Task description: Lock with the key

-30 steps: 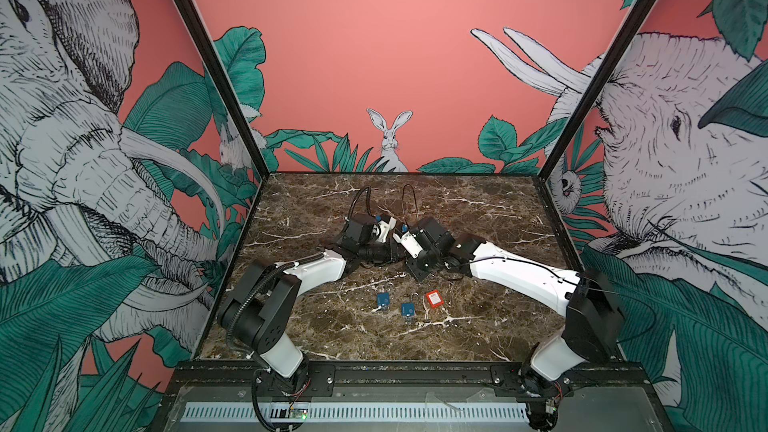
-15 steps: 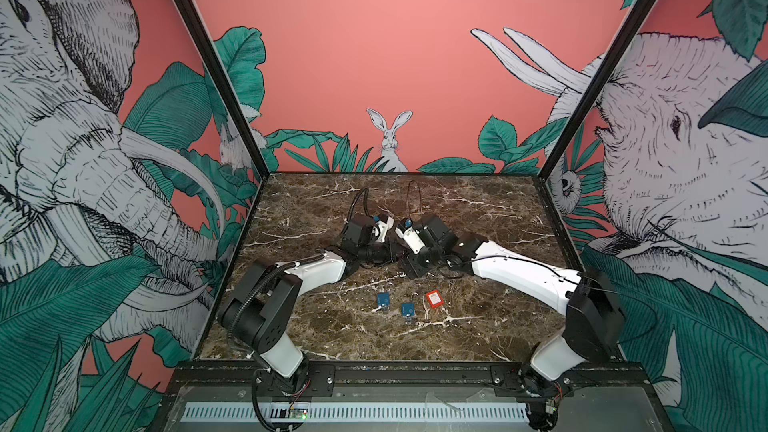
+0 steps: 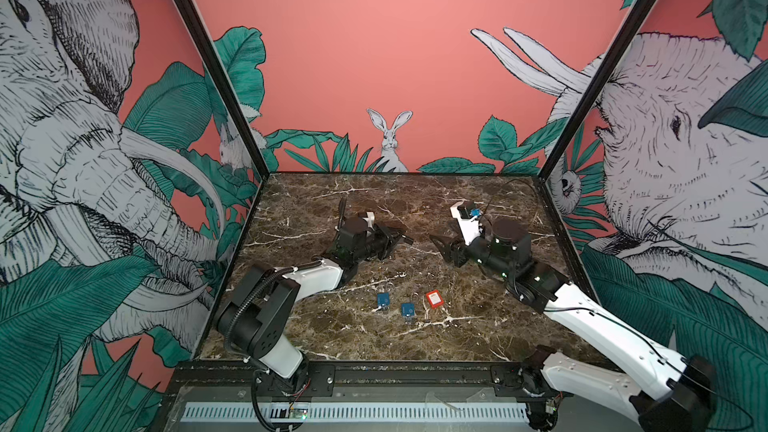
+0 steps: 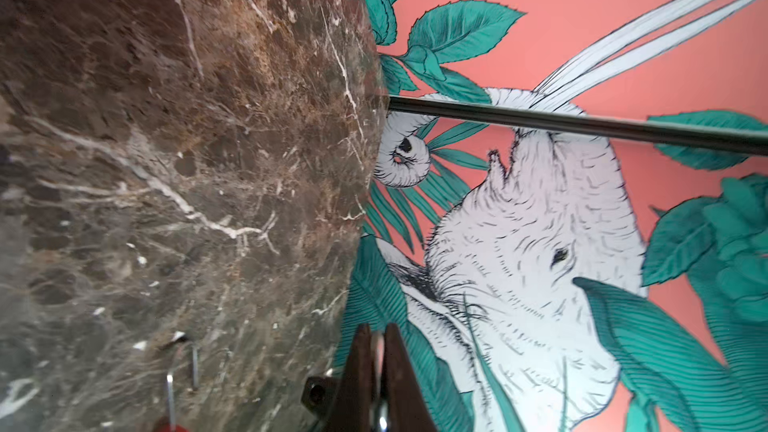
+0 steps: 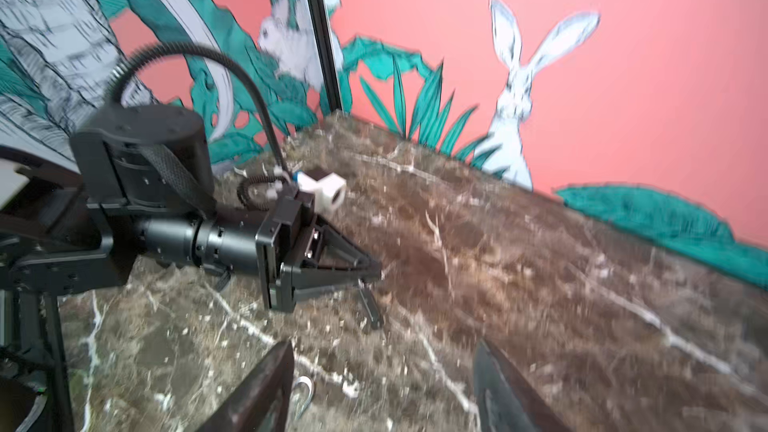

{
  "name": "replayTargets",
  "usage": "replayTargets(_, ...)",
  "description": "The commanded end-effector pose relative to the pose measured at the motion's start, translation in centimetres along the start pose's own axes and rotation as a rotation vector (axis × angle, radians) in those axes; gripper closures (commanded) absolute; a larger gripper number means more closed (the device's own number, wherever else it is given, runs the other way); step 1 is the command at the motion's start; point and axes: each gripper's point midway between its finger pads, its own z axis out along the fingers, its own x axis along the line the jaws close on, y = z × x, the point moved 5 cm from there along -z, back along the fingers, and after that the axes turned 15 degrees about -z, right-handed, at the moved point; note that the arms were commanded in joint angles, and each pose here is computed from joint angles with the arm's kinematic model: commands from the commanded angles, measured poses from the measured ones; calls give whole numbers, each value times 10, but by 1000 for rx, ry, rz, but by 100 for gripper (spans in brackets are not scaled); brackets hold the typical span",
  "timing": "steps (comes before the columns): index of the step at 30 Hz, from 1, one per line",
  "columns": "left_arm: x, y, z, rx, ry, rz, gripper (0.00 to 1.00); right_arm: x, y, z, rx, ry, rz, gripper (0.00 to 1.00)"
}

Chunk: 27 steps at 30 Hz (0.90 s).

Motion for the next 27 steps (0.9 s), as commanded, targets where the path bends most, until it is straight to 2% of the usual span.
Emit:
replayTargets(1, -45, -23, -10, 64, -55, -86, 100, -6, 9, 10, -62, 54, -44, 39)
replayTargets(3, -44, -25, -15, 50, -30, -88, 100, -6, 8, 17, -79, 82, -26, 45)
replayTargets(7, -48, -29, -24, 51, -59, -100, 100, -2, 5, 31, -91, 159, 15, 56)
replayTargets(15, -55, -34, -31, 54, -65, -73, 100, 7, 4, 51, -134, 275, 84, 59)
replayTargets(24, -52, -31, -22, 78, -85, -86, 100, 11, -10, 60, -82, 303, 108, 59)
replayTargets(27, -54, -32, -22, 82, -89, -81, 100, 12, -15, 65, -66, 302, 113, 62)
